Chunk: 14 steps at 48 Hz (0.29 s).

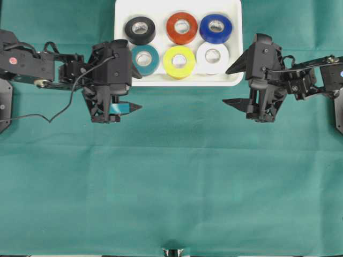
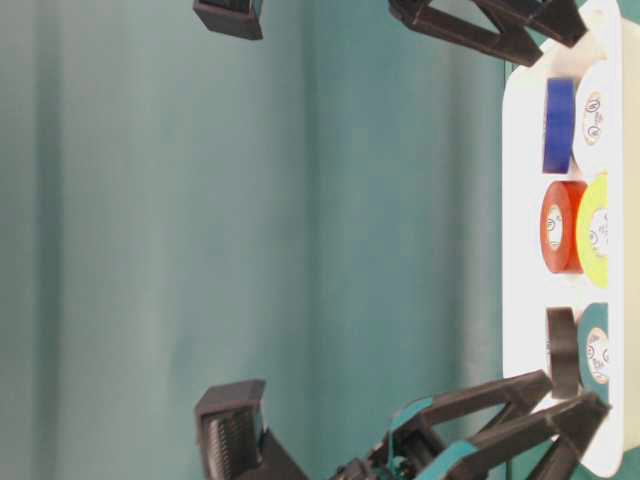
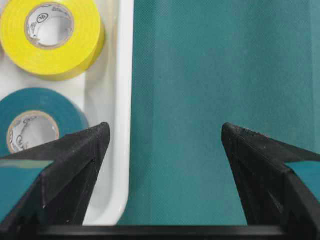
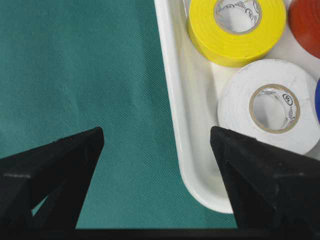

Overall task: Put the tape alternately from left to right into the white case.
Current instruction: 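Open the left gripper to drop the black roll, withdraw left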

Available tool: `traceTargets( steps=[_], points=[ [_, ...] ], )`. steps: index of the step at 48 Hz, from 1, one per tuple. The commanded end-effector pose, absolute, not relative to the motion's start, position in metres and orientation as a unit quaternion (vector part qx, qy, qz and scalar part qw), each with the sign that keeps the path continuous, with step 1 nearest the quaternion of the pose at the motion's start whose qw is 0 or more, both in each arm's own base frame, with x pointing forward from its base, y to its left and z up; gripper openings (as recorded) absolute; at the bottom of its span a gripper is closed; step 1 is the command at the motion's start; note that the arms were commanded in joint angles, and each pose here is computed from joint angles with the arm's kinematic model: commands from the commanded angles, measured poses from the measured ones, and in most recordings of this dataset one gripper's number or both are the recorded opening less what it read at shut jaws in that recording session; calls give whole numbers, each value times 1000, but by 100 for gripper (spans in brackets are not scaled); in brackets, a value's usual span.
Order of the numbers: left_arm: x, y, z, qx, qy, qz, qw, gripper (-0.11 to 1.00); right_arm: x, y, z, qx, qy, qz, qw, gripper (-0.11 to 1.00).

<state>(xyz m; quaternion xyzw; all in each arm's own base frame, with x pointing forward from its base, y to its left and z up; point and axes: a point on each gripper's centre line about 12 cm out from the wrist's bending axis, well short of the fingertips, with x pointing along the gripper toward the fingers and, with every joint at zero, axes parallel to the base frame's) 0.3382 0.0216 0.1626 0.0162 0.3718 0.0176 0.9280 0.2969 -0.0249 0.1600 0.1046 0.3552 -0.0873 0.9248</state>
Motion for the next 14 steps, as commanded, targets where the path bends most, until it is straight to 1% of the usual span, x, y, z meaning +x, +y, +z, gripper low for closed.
traceTargets(
  steps=[1, 14],
  points=[
    [336, 21, 178, 18, 348, 18, 937, 93, 295, -24, 171, 105, 337, -84, 932, 67],
    [318, 19, 187, 18, 335, 18, 942, 93, 277, -22, 181, 107, 315, -81, 939, 67]
  ],
)
